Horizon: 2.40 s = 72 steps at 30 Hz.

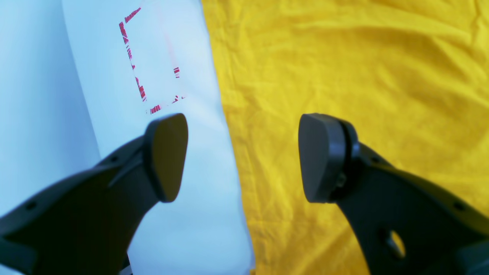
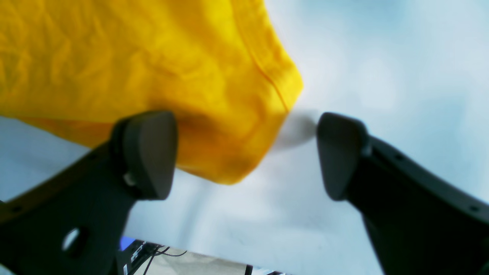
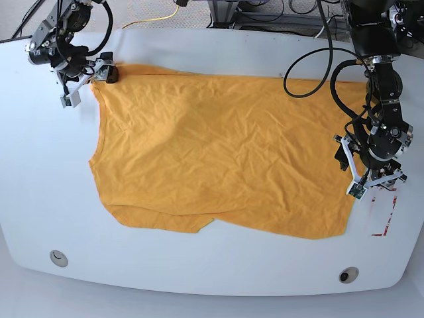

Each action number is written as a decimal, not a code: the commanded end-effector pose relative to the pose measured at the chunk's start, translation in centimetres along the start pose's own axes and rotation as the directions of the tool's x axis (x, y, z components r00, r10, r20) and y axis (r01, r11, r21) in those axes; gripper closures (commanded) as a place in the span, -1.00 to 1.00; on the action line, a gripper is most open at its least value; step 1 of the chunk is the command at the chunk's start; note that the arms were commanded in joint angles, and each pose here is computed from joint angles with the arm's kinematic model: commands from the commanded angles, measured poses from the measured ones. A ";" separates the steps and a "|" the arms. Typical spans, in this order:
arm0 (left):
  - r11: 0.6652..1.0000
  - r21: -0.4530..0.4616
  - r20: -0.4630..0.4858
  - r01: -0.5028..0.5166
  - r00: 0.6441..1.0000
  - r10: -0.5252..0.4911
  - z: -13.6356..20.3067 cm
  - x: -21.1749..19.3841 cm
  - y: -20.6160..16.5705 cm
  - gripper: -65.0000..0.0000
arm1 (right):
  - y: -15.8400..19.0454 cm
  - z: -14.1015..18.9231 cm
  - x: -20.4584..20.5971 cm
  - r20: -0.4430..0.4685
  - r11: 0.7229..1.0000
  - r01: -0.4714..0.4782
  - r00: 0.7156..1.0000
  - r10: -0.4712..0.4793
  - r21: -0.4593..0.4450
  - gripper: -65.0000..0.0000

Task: Layout the t-shirt on the table in an organized manner, then fold the t-shirt properly
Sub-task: 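Open both grippers and raise them off the shirt, then push the right gripper into the shirt corner near it, bunching fabric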

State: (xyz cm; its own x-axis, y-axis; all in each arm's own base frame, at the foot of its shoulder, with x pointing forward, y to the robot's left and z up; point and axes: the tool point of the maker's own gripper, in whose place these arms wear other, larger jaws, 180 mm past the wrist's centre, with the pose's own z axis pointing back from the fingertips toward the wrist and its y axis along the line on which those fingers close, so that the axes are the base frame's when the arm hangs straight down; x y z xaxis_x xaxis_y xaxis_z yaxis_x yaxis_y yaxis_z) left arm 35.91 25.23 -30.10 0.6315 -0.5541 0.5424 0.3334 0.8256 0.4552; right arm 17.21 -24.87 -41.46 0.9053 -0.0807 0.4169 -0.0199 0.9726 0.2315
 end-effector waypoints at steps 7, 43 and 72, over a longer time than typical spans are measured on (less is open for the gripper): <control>0.999 0.032 0.043 0.004 0.999 -0.005 0.6 1.3 1.1 -0.32 | 1.8 0.6 1.5 0.042 0.999 -0.051 0.998 0.051 0.003 0.90; 0.998 0.046 -0.004 0.035 0.999 -0.035 0.7 -0.5 1.8 -0.32 | 13.3 2.8 17.4 0.421 0.898 -0.384 0.866 0.270 0.214 1.00; 0.998 0.029 -0.060 0.063 0.996 -0.061 0.8 -2.9 1.2 -0.32 | 8.8 0.2 14.4 0.233 0.901 -0.378 0.915 0.329 0.213 -0.75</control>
State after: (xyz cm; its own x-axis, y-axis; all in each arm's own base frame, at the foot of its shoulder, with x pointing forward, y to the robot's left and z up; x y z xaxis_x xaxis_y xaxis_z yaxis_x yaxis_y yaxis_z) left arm 33.10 27.42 -32.21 0.6768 -0.5850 0.4468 0.3720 0.7956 0.4782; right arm 29.99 -17.79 -34.24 0.7554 0.1821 0.6295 -0.4256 0.8667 0.2601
